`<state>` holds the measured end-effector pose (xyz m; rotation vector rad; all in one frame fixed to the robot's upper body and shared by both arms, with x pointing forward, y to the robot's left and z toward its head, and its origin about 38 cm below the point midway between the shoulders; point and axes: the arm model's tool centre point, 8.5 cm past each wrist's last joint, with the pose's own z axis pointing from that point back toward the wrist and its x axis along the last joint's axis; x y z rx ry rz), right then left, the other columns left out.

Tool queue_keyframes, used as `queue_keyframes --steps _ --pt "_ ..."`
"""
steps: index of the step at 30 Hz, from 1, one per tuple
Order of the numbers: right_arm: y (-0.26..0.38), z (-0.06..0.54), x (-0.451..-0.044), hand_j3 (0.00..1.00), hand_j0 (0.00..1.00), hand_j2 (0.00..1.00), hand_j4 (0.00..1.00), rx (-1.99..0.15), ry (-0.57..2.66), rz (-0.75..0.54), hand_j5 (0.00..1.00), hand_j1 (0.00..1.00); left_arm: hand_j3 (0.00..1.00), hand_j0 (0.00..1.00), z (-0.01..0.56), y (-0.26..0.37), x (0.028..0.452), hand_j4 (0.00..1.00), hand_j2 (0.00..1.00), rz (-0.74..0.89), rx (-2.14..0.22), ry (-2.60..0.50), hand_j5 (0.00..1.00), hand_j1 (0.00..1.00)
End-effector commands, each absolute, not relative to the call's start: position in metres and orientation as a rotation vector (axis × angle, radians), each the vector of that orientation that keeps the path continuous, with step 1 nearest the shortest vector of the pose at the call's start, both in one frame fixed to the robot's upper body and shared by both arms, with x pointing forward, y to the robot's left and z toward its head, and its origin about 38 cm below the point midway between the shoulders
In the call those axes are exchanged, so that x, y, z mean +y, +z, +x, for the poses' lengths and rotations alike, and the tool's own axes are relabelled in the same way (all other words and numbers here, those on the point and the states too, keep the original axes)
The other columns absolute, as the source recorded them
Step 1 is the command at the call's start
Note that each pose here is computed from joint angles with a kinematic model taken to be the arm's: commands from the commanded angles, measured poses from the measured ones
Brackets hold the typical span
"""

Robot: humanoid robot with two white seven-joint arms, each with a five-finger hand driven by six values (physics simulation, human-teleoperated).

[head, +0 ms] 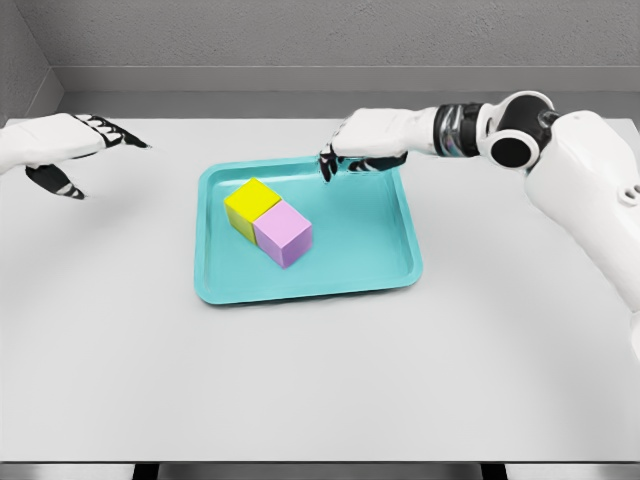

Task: Push two cubes

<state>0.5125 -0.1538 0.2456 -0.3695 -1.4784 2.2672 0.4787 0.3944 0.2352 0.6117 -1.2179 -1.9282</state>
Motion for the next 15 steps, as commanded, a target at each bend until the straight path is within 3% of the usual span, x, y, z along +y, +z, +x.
queue_keyframes --steps 1,2,3,4,9,15 --pt "0.309 0.499 -0.187 0.55 0.55 0.55 0.55 -1.615 2.224 -0.541 0.55 0.55 1.00 1.00 0.475 0.240 0.415 1.00 1.00 0.631 -1.189 -1.894 1.00 1.00" --pt "0.319 0.495 -0.203 0.57 0.57 0.57 0.57 -1.639 2.187 -0.579 0.57 0.57 1.00 1.00 0.474 0.240 0.417 1.00 1.00 0.633 -1.185 -1.893 1.00 1.00" --pt "0.329 0.495 -0.226 0.68 0.68 0.68 0.68 -1.651 2.122 -0.624 0.68 0.68 1.00 1.00 0.473 0.242 0.420 1.00 1.00 0.636 -1.182 -1.891 1.00 1.00" --pt "0.329 0.496 -0.249 0.99 0.99 0.99 0.99 -1.646 2.056 -0.653 0.99 0.99 1.00 1.00 0.473 0.242 0.420 1.00 1.00 0.636 -1.182 -1.891 1.00 1.00" --pt "0.285 0.483 -0.338 1.00 1.00 1.00 1.00 -1.499 1.881 -0.664 1.00 1.00 1.00 1.00 0.473 0.242 0.417 1.00 1.00 0.634 -1.186 -1.895 1.00 1.00" --pt "0.260 0.473 -0.355 1.00 1.00 1.00 1.00 -1.461 1.839 -0.631 1.00 1.00 1.00 1.00 0.472 0.240 0.417 1.00 1.00 0.629 -1.184 -1.899 1.00 1.00"
